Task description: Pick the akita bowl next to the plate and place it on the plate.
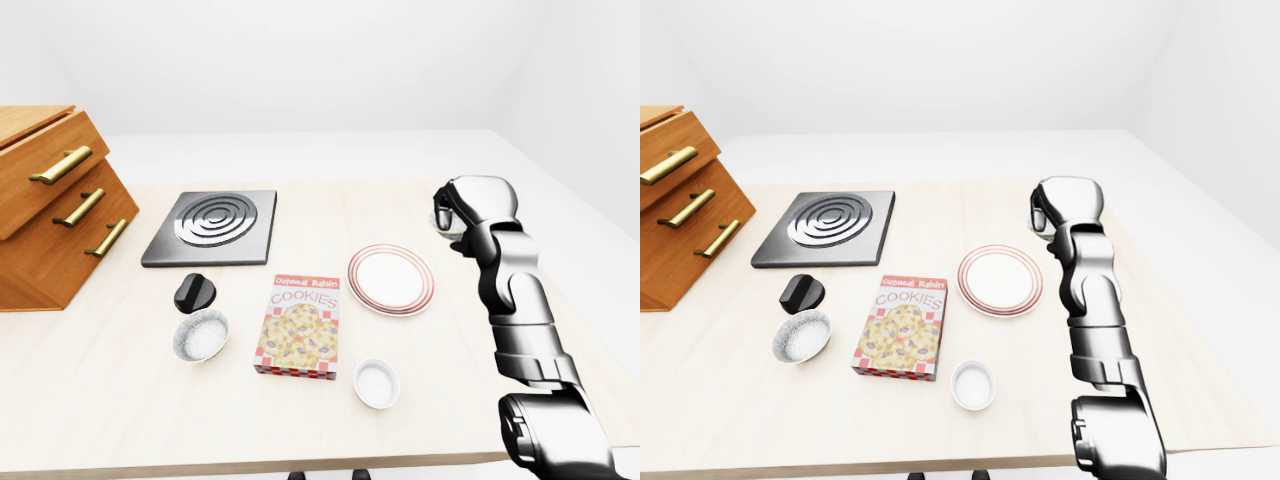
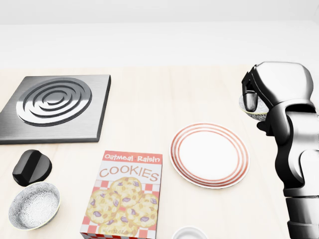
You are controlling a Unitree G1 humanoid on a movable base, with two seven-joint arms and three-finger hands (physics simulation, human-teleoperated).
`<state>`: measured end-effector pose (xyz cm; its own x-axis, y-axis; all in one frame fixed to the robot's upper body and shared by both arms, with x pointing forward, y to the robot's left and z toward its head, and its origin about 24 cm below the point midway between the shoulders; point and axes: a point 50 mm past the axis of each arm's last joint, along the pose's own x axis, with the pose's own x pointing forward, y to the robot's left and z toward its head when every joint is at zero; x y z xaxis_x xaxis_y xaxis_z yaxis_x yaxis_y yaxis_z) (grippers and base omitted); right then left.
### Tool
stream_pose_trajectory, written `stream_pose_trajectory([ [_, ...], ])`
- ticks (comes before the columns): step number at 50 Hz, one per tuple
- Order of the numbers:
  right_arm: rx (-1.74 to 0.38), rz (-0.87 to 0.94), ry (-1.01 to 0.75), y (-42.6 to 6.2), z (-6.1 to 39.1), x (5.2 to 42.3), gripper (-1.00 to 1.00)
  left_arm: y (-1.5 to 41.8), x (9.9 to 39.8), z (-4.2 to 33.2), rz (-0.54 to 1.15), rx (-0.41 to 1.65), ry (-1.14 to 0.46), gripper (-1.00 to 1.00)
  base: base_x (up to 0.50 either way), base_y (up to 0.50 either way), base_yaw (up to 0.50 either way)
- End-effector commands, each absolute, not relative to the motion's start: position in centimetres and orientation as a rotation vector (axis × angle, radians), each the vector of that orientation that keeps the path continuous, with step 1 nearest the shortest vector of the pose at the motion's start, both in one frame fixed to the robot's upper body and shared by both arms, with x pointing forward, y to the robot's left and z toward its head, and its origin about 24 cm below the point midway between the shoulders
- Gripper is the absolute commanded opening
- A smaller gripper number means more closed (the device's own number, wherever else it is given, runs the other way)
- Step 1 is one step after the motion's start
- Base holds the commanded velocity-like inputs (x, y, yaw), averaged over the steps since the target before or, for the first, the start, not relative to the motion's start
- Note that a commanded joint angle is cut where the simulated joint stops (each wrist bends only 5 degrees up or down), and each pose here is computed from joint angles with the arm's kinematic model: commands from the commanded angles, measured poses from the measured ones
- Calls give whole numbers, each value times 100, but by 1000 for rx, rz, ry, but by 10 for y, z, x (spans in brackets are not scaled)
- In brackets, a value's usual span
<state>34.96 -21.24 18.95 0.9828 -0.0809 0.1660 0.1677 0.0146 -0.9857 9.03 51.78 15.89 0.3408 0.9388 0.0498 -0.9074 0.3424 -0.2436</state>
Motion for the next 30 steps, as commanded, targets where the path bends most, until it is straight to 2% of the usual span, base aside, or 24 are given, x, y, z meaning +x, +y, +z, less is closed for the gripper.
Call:
stream_pose_trajectory([
  [1, -1527, -200, -111, -199, 176, 356, -100, 518, 90, 157, 1208, -189, -185, 100, 0, 0, 0],
  [30, -1387, -132, -152, -160, 132, 367, -100, 518, 91, 158, 1209, -187, -190, 100, 0, 0, 0],
])
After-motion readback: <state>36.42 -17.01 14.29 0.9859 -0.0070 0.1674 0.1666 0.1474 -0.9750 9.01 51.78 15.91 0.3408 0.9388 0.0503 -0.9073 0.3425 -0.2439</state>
